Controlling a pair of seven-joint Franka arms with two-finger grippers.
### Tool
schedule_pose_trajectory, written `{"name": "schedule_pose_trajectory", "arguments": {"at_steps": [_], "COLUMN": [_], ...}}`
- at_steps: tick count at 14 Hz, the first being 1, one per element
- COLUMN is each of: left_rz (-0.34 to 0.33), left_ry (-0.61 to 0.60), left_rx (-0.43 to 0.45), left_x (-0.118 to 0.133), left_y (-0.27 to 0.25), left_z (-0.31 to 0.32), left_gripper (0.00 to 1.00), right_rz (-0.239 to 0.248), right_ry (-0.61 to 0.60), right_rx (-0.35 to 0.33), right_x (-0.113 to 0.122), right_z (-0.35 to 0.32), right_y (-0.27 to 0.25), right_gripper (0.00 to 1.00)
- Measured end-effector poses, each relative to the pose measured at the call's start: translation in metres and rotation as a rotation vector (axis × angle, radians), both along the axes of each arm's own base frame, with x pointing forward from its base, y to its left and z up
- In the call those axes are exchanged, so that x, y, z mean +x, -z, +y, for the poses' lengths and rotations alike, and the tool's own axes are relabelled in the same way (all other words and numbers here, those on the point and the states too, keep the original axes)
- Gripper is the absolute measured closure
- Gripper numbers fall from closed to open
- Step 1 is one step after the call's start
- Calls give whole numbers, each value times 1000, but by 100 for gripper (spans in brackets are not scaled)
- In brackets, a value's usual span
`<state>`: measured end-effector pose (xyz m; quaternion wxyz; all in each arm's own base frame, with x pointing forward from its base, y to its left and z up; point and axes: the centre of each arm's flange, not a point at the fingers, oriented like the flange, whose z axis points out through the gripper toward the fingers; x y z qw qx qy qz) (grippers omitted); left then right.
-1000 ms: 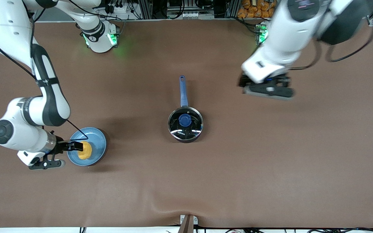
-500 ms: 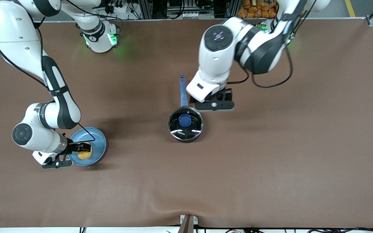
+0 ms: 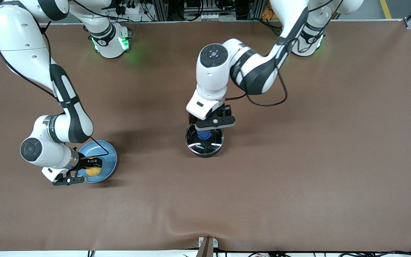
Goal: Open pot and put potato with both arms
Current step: 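Grasp the potato with the right gripper while the left gripper grasps the lid knob, then lift the potato with the right gripper while the left gripper lifts the lid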
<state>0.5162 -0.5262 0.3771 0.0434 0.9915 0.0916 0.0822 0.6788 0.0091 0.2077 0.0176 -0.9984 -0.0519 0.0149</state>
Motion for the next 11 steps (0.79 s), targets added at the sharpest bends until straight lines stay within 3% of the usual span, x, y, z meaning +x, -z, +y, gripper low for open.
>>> {"name": "schedule_pose_trajectory", "arguments": {"at_steps": [1,11], "left_rz": [-12,6], "left_ry": [-13,-28], "left_rx": [-15,5], "left_x": [-1,2], "left_y": [13,80], "left_z": [-7,-16], "left_gripper": [0,0], "right_rz": [-2,-56], "right_ry": [-1,-19], "right_rx": [0,14], "right_x": [1,20], "right_z": [1,15], "right_y": [-1,-47], "right_gripper": [46,46]}}
